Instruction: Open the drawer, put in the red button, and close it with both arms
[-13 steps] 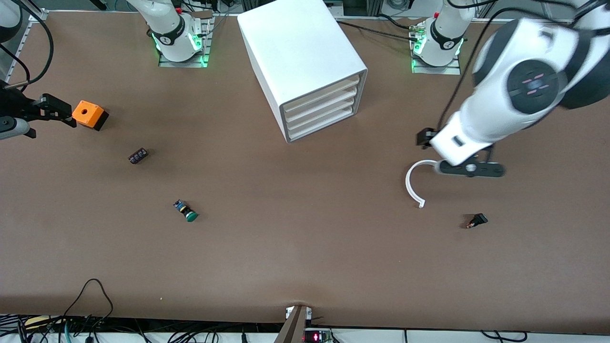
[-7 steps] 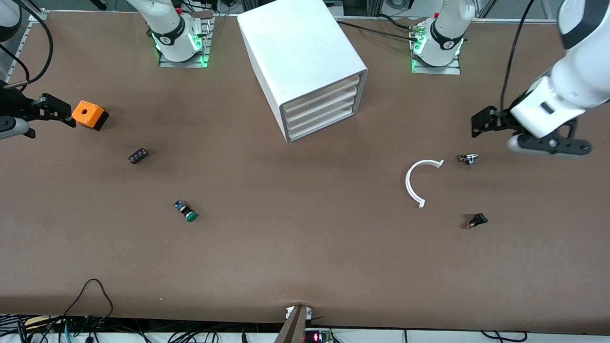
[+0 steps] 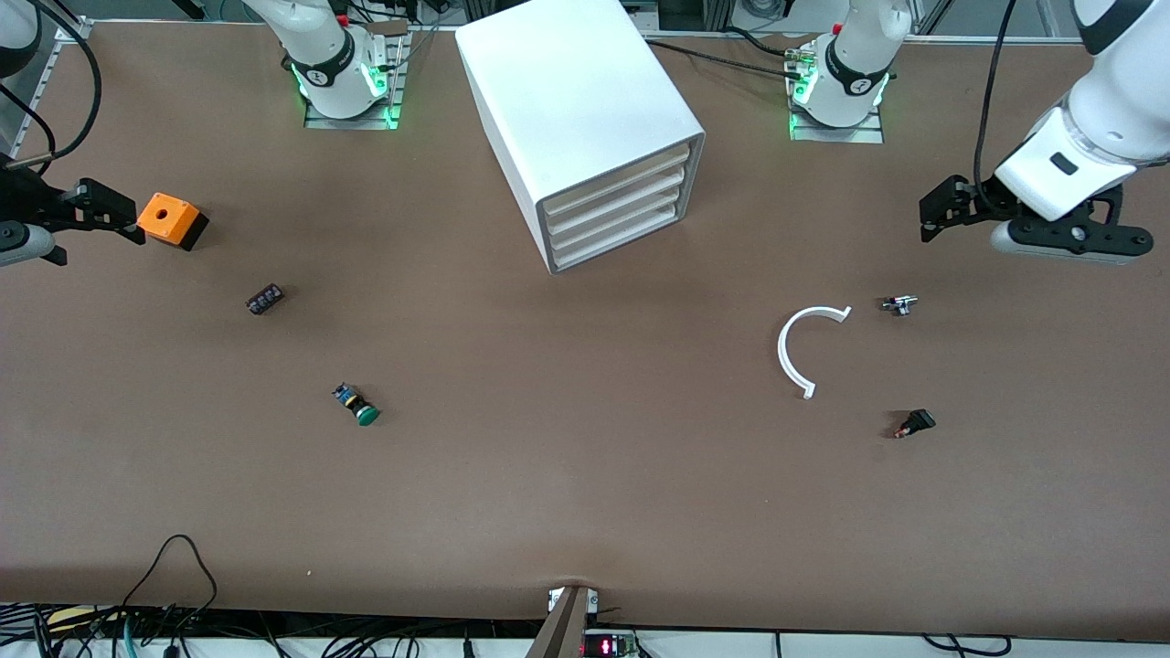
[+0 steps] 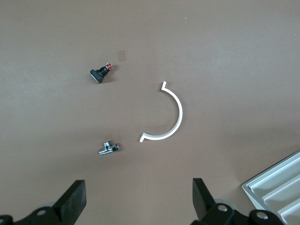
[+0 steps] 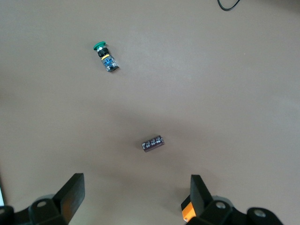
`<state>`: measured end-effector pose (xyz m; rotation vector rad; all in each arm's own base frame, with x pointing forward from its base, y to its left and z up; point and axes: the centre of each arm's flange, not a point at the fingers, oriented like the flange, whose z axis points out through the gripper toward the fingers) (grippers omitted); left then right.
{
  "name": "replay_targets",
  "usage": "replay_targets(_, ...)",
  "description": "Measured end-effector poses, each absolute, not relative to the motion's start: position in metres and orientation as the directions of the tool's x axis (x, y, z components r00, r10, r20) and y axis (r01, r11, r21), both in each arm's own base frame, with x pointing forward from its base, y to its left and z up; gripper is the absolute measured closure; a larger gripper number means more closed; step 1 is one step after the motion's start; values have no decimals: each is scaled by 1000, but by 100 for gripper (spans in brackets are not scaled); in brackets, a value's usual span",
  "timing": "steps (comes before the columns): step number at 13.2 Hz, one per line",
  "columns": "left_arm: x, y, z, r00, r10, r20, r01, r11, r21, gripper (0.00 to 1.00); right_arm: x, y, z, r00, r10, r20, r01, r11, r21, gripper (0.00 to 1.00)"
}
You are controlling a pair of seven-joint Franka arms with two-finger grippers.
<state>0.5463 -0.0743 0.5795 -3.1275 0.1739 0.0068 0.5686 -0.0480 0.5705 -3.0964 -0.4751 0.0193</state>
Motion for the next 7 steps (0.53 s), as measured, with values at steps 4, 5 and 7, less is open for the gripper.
replay_targets(4, 546, -77, 579, 993, -120, -2, -120, -992, -25, 0, 569, -48, 571, 954, 300, -11, 300, -954, -11, 0)
replay_targets(5, 546, -76, 579, 993, -119, -2, -119, -993, -26, 0, 569, -48, 571, 954, 301, -11, 301, -954, -11, 0)
replay_targets(7, 546, -77, 579, 993, -120, -1, -120, -992, -26, 0, 569, -47, 571, 953, 302, -11, 301, -953, -11, 0)
